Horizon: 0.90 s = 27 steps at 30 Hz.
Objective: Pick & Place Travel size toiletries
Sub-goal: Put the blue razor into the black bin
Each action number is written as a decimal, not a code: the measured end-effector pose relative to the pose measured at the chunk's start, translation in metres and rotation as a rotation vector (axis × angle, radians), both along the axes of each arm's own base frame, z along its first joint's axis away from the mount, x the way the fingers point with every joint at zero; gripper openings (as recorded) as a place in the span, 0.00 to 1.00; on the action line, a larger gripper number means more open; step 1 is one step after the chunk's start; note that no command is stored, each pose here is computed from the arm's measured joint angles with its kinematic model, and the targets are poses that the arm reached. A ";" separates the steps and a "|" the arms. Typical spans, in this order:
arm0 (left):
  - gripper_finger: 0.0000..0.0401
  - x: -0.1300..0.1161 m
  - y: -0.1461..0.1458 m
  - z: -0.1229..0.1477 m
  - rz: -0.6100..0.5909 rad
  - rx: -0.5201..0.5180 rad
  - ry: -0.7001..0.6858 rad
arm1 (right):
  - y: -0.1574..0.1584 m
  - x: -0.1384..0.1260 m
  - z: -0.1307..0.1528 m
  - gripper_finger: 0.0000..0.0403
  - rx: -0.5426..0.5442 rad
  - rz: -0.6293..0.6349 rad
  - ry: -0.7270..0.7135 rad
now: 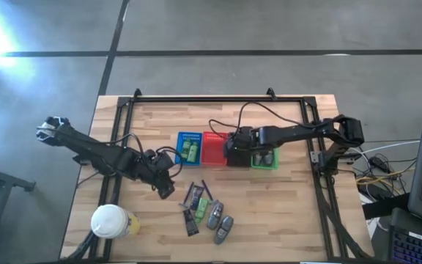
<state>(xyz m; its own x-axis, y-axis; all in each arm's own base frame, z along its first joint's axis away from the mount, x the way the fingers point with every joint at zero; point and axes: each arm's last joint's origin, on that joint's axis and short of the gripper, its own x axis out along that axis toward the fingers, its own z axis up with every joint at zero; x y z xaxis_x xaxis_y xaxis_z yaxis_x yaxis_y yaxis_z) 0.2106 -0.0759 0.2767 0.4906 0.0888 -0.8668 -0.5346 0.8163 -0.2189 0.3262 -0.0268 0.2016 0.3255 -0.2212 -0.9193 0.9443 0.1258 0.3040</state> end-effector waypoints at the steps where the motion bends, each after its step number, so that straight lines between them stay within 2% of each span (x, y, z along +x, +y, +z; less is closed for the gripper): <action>1: 0.72 0.000 0.000 -0.001 0.000 -0.012 0.005 | 0.004 0.000 0.004 0.43 -0.006 0.027 -0.007; 6: 0.72 0.001 -0.002 -0.016 0.059 -0.072 0.051 | 0.034 -0.011 0.021 0.53 -0.014 0.130 -0.001; 11: 0.72 0.019 -0.011 -0.040 0.084 -0.160 0.055 | 0.067 -0.029 0.029 0.61 -0.015 0.164 0.058; 21: 0.72 0.066 -0.032 -0.087 0.156 -0.164 0.204 | 0.104 -0.051 0.029 0.69 -0.053 0.211 0.149; 27: 0.72 0.081 -0.038 -0.100 0.183 -0.161 0.240 | 0.114 -0.054 0.030 0.72 -0.082 0.255 0.147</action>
<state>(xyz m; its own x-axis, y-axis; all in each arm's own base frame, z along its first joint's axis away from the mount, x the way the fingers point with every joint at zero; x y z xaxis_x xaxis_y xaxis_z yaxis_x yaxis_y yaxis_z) 0.2915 -0.1137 0.1768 0.2598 0.0087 -0.9656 -0.7208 0.6672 -0.1879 0.2722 0.0876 0.2312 0.2452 -0.2250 -0.9430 0.9122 0.3830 0.1458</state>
